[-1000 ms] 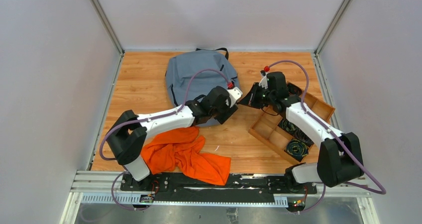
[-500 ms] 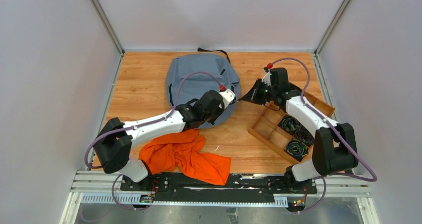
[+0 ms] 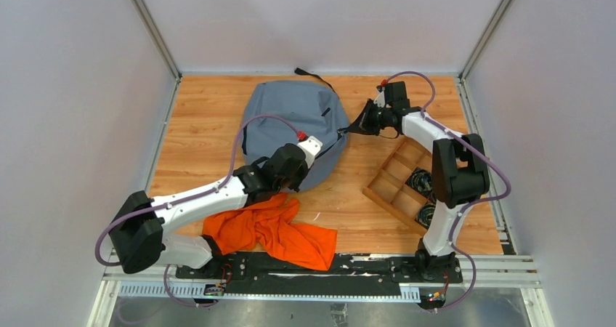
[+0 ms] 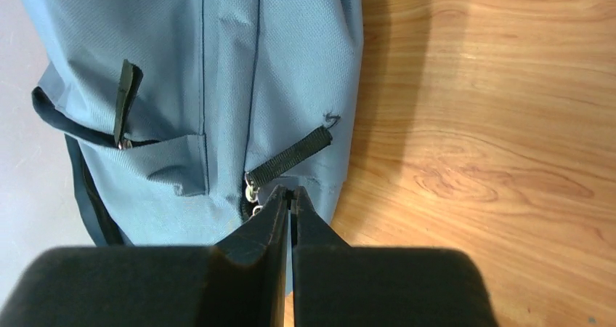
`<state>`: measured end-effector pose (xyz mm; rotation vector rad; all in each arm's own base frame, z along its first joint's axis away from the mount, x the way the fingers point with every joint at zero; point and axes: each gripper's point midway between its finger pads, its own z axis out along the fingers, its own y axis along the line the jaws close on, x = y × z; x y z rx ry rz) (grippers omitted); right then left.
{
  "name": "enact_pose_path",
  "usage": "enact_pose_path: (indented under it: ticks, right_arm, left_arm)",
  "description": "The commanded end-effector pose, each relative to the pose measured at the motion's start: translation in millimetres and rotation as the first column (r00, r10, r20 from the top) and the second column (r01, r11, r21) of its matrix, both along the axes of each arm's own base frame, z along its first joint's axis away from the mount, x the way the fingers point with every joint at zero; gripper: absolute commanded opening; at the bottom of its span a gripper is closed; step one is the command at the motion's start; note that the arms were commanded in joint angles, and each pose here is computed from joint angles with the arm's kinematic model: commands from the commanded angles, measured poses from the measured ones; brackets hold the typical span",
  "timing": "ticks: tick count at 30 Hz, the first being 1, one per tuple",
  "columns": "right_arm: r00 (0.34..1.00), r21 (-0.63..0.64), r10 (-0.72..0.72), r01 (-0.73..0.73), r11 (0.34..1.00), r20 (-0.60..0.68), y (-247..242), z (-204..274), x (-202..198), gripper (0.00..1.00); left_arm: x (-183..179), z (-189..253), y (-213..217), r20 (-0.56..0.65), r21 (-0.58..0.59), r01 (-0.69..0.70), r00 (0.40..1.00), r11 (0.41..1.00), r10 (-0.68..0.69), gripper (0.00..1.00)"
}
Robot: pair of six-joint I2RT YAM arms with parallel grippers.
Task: Pack the student bag
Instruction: Zip the student bag at the center of the board, then reset both arms
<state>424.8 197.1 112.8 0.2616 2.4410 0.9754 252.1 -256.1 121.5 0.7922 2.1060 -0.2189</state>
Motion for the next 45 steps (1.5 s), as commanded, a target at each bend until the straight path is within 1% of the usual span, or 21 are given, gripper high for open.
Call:
enact_pose_path:
  ticks: [1,8,12,14,17,18,19,20,21,22,23,24,25,27,29,31,34,36,38,41,45]
  right_arm:
    - [0.985,-0.062,-0.153,0.158,0.986,0.081,-41,1,55,0.0]
    - [0.985,-0.06,-0.149,0.155,0.986,0.084,-41,1,78,0.0]
    - [0.982,-0.039,-0.14,0.146,0.989,0.125,-38,19,81,0.0]
    - [0.976,-0.048,-0.142,0.151,0.987,0.163,-41,29,87,0.0]
    - [0.963,-0.063,-0.168,0.185,0.981,0.212,-48,49,106,0.0]
    - [0.955,-0.062,-0.174,0.194,0.979,0.242,-51,64,118,0.0]
    - [0.954,-0.065,-0.174,0.195,0.979,0.245,-53,70,124,0.0]
    - [0.955,-0.066,-0.168,0.189,0.98,0.246,-54,77,129,0.0]
    - [0.955,-0.066,-0.163,0.185,0.981,0.248,-56,85,131,0.08]
    - [0.955,-0.069,-0.156,0.179,0.981,0.253,-56,93,132,0.23]
    - [0.952,-0.078,-0.149,0.175,0.981,0.268,-58,103,132,0.45]
    - [0.95,-0.1,-0.148,0.182,0.978,0.275,-62,110,130,0.62]
    - [0.947,-0.131,-0.153,0.197,0.972,0.283,-68,117,127,0.71]
    - [0.938,-0.226,-0.204,0.272,0.936,0.281,-91,123,116,0.79]
    - [0.916,-0.291,-0.254,0.347,0.892,0.311,-111,132,98,0.79]
    - [0.891,-0.328,-0.273,0.396,0.857,0.361,-123,142,76,0.8]
    - [0.848,-0.389,-0.28,0.468,0.794,0.449,-142,160,35,0.8]
    - [0.837,-0.429,-0.273,0.491,0.758,0.475,-150,157,7,0.8]
    - [0.836,-0.469,-0.265,0.5,0.728,0.48,-156,138,-22,0.8]
    - [0.828,-0.485,-0.277,0.521,0.702,0.487,-164,111,-59,0.82]
    - [0.815,-0.501,-0.356,0.567,0.654,0.458,-181,76,-92,0.88]
  left_arm:
    - [-13,2,23,-0.019,0.018,-0.048,0.999,0.999,0.048,0.0]
    - [-20,3,21,-0.029,-0.022,-0.028,0.999,0.999,0.027,0.0]
    - [-13,4,11,-0.033,-0.058,-0.059,0.998,0.997,0.057,0.0]
    - [-4,8,-7,-0.046,-0.116,-0.069,0.997,0.991,0.064,0.0]
    - [15,30,-50,-0.062,-0.183,-0.02,0.998,0.983,0.009,0.01]
    - [25,41,-61,-0.06,-0.184,-0.025,0.998,0.983,0.015,0.11]
    - [35,48,-69,-0.066,-0.172,-0.031,0.998,0.985,0.02,0.18]
    - [44,59,-78,-0.07,-0.166,-0.028,0.997,0.986,0.017,0.29]
    - [52,71,-84,-0.073,-0.161,-0.026,0.997,0.987,0.014,0.43]
    - [59,81,-86,-0.074,-0.149,-0.034,0.997,0.988,0.023,0.56]
    - [66,95,-86,-0.066,-0.15,-0.041,0.997,0.988,0.031,0.65]
    - [69,107,-85,-0.055,-0.158,-0.045,0.998,0.986,0.037,0.69]
    - [73,123,-82,-0.046,-0.193,-0.05,0.998,0.98,0.042,0.75]
    - [70,156,-76,-0.064,-0.335,-0.022,0.998,0.942,0.001,0.78]
    - [74,179,-59,-0.086,-0.483,-0.031,0.996,0.875,-0.013,0.79]
    - [81,187,-26,-0.1,-0.539,-0.098,0.994,0.837,0.052,0.8]
    - [86,185,32,-0.063,-0.478,-0.231,0.971,0.848,0.23,0.81]
    - [83,174,71,-0.039,-0.404,-0.37,0.921,0.836,0.389,0.82]
    - [72,154,105,-0.034,-0.351,-0.492,0.857,0.796,0.514,0.87]
    - [49,122,131,-0.022,-0.314,-0.539,0.827,0.782,0.561,0.87]
    - [22,99,159,-0.01,-0.322,-0.593,0.781,0.737,0.624,0.86]
